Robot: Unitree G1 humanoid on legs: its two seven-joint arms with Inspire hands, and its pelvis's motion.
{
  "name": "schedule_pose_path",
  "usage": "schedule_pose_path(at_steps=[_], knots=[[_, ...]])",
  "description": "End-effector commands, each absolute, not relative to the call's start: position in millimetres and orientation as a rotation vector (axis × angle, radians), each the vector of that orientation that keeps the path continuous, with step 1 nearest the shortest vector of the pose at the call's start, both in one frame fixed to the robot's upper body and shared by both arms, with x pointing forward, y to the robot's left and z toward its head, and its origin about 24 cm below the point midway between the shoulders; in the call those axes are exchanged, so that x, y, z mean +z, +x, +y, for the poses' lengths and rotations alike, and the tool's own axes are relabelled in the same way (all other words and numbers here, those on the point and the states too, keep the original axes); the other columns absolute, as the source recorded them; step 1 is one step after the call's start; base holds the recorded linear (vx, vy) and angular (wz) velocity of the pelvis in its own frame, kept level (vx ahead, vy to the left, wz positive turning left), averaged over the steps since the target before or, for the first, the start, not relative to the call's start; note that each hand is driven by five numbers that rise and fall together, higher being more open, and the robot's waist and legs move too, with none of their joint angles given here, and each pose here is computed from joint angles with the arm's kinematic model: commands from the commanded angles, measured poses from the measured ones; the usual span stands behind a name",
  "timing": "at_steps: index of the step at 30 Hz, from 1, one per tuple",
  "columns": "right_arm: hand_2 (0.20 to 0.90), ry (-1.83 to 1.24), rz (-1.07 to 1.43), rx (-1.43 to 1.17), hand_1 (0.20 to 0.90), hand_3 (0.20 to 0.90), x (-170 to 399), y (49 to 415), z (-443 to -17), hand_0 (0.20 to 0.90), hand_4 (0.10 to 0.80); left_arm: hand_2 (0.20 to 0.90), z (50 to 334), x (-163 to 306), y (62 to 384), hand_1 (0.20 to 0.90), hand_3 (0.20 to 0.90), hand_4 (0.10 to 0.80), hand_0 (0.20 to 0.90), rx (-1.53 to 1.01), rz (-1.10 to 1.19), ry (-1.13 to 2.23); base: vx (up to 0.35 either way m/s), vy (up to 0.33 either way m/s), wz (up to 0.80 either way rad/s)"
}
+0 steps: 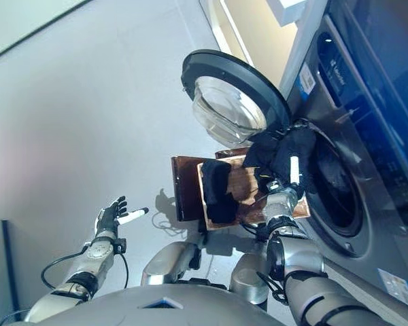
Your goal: Pick up the clothes and place them into the washing machine
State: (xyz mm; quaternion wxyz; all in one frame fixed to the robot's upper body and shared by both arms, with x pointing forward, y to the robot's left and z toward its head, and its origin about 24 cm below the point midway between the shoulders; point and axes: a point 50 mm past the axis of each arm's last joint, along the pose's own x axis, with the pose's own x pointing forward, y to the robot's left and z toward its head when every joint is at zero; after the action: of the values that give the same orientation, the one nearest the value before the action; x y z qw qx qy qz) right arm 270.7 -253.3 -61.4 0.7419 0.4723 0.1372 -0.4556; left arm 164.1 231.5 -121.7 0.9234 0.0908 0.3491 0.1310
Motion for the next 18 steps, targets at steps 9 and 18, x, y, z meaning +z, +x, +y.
schedule_pose_path(at_steps=[9,18], knots=[[0.2,1.06,-0.211,-1.258,0.2,0.2,9,265,-350,0.2,0.3,0.9,223,-109,183,0.9,0.9,0.8,0.9,0.257,0.581,0.13,0.035,0.062,0.0],[0.2,0.815,-0.585,-1.409,0.2,0.2,114,240,-430,0.2,0.3,0.9,213,-119,167,0.9,0.9,0.8,0.9,0.218,0.631,0.112,0.005,-0.006,-0.02]])
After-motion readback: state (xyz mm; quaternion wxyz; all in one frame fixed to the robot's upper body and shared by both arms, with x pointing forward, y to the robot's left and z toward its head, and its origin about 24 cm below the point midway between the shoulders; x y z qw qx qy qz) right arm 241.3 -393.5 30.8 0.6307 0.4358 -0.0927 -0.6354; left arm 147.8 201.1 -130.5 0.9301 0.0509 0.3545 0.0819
